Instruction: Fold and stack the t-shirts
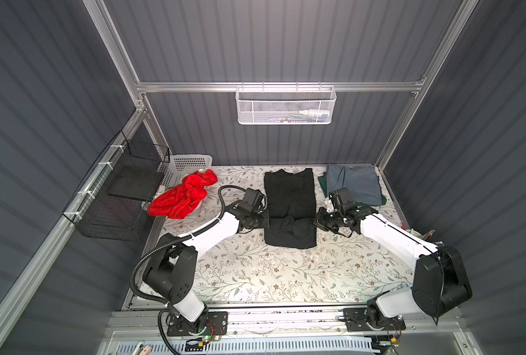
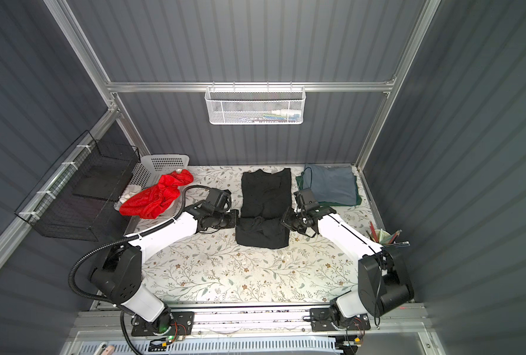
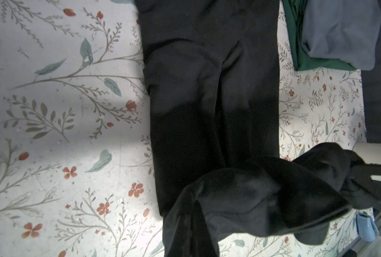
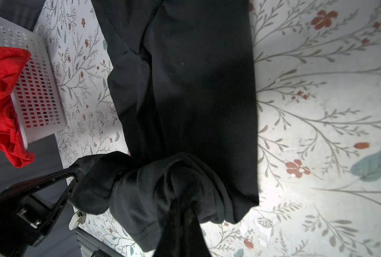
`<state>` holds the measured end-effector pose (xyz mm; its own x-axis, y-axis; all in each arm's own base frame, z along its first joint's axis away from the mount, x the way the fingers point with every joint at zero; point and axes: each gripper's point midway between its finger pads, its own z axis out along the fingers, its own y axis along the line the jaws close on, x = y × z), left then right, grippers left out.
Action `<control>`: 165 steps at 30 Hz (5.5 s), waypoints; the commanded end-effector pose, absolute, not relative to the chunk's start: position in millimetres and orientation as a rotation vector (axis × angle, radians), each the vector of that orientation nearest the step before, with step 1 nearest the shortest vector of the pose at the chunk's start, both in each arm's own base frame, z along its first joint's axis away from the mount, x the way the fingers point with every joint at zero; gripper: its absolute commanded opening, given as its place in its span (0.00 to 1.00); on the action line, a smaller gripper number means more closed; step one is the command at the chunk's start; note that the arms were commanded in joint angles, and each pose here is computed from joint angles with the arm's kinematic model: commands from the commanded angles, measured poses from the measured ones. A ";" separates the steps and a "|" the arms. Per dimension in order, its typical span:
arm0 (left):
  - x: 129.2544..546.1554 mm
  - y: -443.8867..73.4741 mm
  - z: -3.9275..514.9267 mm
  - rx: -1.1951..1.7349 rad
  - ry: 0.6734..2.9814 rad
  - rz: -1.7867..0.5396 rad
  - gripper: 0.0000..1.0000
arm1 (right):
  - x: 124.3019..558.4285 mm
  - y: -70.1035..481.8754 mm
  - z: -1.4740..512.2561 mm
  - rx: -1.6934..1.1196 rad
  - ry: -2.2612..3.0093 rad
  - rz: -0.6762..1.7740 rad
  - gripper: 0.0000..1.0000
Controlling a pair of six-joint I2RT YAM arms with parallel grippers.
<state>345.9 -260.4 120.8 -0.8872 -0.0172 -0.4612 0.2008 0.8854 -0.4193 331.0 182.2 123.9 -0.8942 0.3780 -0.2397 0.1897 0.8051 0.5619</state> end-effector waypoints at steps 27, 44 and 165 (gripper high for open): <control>422.3 -279.0 113.5 0.109 2.544 -0.699 0.00 | 382.9 172.5 119.6 0.465 2.652 0.765 0.00; 450.7 -255.5 165.1 0.119 2.339 -0.667 0.88 | 408.9 153.5 130.3 0.486 2.621 0.793 0.71; 540.0 -331.1 136.3 0.377 2.239 -0.378 1.00 | 274.6 165.8 16.6 0.504 2.705 0.891 0.03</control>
